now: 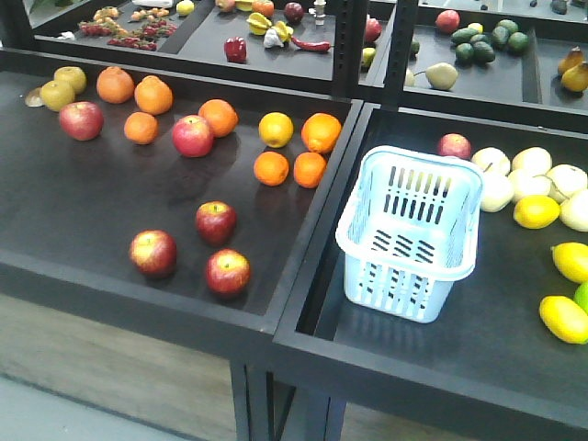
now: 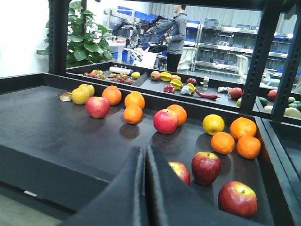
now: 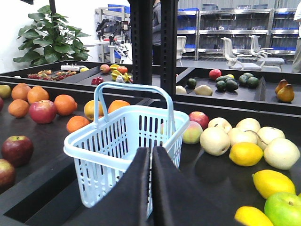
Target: Pick three apples into basket with both arms
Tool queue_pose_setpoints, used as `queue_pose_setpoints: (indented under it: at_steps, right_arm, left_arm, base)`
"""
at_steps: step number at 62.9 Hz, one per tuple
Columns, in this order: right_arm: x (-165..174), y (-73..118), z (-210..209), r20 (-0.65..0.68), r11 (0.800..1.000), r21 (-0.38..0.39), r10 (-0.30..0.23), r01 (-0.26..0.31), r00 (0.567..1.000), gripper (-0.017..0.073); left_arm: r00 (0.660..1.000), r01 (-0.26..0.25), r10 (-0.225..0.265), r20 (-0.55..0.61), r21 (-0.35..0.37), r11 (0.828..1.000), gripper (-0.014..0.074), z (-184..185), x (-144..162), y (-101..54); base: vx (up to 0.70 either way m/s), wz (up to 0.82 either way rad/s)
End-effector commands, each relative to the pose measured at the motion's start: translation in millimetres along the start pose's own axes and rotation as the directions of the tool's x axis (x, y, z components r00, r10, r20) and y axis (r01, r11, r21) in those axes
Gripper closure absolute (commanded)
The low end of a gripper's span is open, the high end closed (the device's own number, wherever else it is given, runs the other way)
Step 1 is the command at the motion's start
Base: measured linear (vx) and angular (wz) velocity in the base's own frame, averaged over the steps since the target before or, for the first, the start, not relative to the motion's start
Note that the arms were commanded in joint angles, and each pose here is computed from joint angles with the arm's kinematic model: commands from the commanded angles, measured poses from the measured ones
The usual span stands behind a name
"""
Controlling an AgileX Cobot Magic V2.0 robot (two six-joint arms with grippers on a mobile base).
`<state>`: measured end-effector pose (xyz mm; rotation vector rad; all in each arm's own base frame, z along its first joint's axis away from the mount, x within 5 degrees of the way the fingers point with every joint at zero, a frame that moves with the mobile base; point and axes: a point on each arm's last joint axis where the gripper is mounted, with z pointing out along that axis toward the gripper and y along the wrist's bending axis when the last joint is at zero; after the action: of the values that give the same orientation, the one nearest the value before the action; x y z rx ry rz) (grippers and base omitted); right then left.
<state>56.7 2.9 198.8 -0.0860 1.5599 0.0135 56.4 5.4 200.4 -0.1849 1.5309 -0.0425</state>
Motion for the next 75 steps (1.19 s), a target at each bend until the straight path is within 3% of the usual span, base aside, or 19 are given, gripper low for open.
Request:
queue_pose_setpoints:
  at_steps: [1, 75]
  right_arm:
    - [-2.5, 1.5, -0.6, 0.068, 1.000, -0.012, -0.011, 0.012, 0.998, 0.0564]
    - [-2.5, 1.5, -0.6, 0.068, 1.000, -0.012, -0.011, 0.012, 0.998, 0.0564]
  left_arm:
    - [0.994, 0.013, -0.015, 0.104, 0.025, 1.000, 0.0599, -1.9, -17.1, -3.1]
    - [0.994, 0.013, -0.015, 0.104, 0.025, 1.000, 0.0599, -1.9, -17.1, -3.1]
  base:
    - [0.11, -0.09]
    - [0.11, -0.17]
